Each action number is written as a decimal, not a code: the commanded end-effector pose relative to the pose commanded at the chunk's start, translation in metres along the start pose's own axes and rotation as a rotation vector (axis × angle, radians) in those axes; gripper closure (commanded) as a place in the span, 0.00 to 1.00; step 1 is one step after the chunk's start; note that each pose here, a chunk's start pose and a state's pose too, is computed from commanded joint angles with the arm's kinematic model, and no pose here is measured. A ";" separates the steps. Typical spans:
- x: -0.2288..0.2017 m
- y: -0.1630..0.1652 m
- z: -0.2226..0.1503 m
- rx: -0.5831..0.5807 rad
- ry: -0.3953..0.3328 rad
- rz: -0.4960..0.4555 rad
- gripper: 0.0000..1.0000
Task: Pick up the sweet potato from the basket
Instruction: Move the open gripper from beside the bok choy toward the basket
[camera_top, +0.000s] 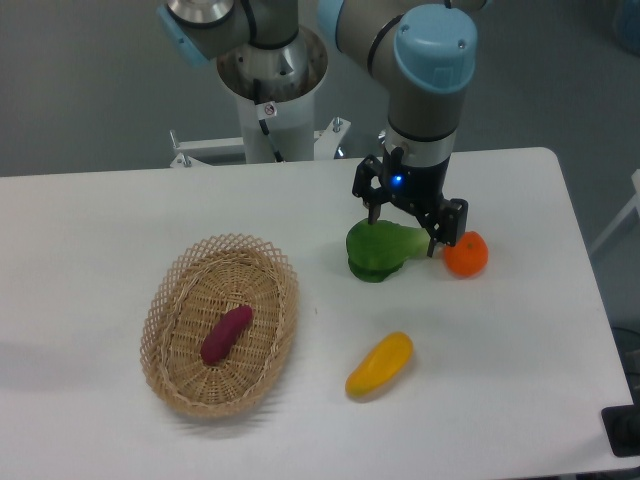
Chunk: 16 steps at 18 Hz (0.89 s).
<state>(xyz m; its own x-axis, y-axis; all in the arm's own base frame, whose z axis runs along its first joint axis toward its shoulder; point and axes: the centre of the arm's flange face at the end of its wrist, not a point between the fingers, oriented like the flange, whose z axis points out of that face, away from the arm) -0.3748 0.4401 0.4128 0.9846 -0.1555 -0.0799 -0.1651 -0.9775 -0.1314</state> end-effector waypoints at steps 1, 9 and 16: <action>0.007 -0.007 0.004 -0.003 0.007 -0.021 0.00; 0.046 -0.064 0.036 0.020 0.039 -0.228 0.00; 0.086 -0.099 0.098 -0.026 0.109 -0.154 0.00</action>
<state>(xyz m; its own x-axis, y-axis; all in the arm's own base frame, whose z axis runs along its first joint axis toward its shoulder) -0.2798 0.5377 0.3218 0.9988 -0.0172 0.0469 -0.0121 -0.9941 -0.1080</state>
